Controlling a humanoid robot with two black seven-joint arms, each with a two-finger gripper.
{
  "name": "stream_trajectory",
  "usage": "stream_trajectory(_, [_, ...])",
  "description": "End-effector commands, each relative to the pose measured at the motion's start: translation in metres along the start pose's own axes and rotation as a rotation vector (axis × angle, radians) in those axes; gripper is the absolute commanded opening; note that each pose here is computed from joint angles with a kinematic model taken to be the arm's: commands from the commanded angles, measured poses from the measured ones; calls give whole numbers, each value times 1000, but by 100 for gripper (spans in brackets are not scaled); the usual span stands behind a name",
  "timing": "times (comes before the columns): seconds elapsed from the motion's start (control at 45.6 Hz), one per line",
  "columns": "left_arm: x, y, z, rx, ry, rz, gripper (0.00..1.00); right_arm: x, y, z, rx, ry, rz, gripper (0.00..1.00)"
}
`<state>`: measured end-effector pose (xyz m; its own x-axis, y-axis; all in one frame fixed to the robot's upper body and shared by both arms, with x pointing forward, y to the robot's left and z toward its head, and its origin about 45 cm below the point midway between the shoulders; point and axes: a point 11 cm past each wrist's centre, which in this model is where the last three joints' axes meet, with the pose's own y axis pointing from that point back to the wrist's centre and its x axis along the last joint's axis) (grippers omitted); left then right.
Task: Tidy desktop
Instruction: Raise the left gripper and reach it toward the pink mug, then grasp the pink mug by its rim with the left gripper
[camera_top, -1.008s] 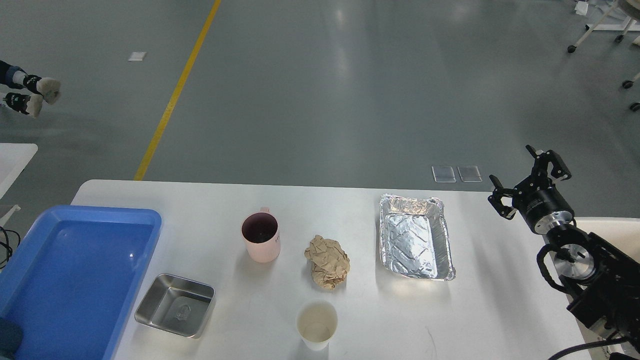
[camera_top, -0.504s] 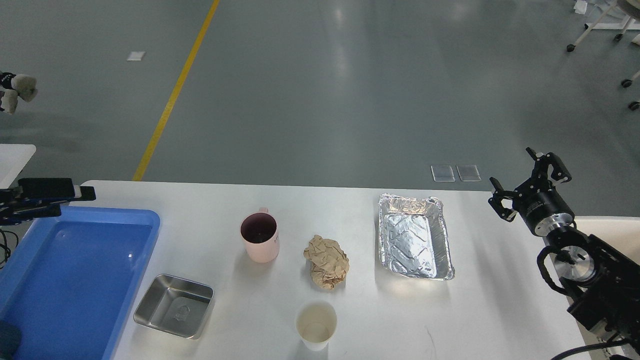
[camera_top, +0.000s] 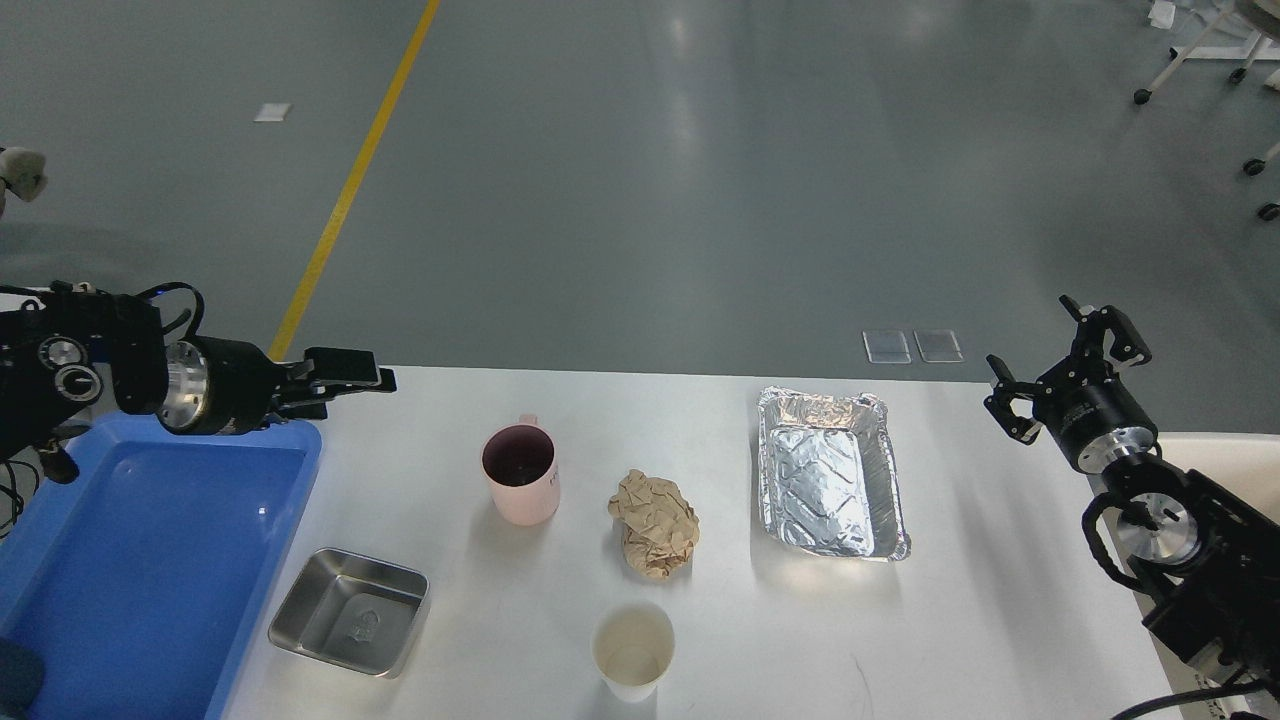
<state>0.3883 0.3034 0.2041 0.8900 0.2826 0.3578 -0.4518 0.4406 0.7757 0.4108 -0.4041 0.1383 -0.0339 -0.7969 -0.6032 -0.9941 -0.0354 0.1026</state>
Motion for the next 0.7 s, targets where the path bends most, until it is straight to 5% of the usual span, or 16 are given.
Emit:
stream_trajectory(0.0, [-10,-33,8,25,33,-34,98,0,0,-1,2,1,1,100])
stream_trajectory(0.329, [-41,-98,45,-14,69,-94,98,3,2,0,-2,2,7,100])
stream_trajectory(0.679, [-53,-110,44,27,78,-112,98,10,5,-4,4,11,22,100])
